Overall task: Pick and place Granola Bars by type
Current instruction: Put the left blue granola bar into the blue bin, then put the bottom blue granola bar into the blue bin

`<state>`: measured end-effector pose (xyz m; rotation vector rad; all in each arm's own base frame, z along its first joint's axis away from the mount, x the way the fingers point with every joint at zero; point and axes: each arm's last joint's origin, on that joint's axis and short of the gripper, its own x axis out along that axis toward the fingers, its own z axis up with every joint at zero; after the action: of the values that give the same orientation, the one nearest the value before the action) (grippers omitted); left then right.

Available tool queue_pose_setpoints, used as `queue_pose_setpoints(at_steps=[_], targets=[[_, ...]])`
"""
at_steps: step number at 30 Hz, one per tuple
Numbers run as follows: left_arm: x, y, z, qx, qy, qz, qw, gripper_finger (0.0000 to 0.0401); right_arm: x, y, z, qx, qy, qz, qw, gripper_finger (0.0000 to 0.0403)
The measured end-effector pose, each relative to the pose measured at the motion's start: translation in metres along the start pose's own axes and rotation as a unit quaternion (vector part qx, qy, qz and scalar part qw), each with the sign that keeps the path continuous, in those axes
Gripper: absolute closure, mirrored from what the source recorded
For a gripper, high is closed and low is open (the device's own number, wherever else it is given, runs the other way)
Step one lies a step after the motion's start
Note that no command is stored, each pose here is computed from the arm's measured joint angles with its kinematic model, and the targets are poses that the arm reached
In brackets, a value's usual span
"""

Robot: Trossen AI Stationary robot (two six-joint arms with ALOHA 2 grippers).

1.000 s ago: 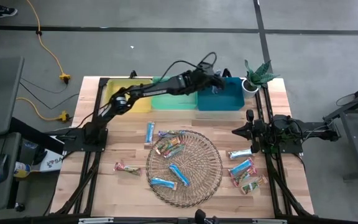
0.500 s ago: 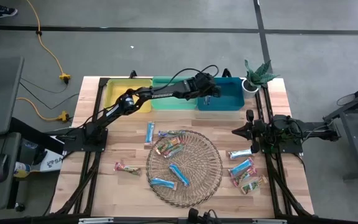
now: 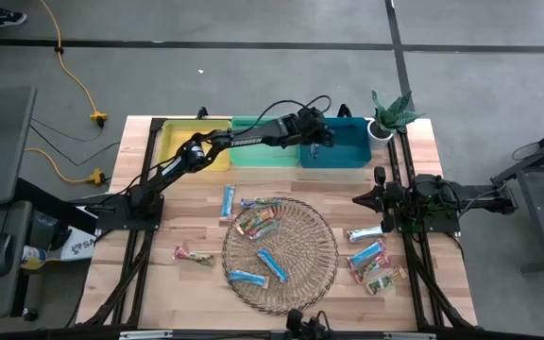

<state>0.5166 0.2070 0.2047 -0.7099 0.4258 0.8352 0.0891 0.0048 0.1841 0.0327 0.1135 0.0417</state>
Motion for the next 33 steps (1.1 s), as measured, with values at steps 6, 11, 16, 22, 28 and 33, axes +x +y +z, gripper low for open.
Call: queue_pose_setpoints(at_steps=[6, 11, 16, 22, 28, 33], targets=[[0.000, -0.002, 0.001, -0.001, 0.001, -0.014, 1.000, 0.0264, 0.000, 0.000, 0.000, 0.000, 0.000, 0.000, 1.000, 0.0402], [0.000, -0.002, 0.000, 0.000, 0.010, -0.020, 1.000, 0.0212, 0.000, 0.000, 0.000, 0.000, 0.000, 0.000, 1.000, 0.0402], [0.000, -0.002, 0.000, 0.008, 0.013, -0.021, 1.000, 0.0164, 0.000, 0.000, 0.000, 0.000, 0.000, 0.000, 1.000, 0.0402], [-0.002, -0.009, 0.005, 0.010, 0.003, -0.074, 0.997, 0.0123, 0.000, 0.000, 0.000, 0.000, 0.000, 0.000, 1.000, 0.0402], [-0.027, -0.024, 0.026, 0.094, -0.011, -0.173, 0.980, 0.0112, 0.000, 0.000, 0.000, 0.000, 0.000, 0.000, 1.000, 0.0402], [-0.052, -0.026, 0.050, 0.103, -0.019, -0.218, 0.970, 0.0112, 0.000, 0.000, 0.000, 0.000, 0.000, 0.000, 1.000, 0.0402]])
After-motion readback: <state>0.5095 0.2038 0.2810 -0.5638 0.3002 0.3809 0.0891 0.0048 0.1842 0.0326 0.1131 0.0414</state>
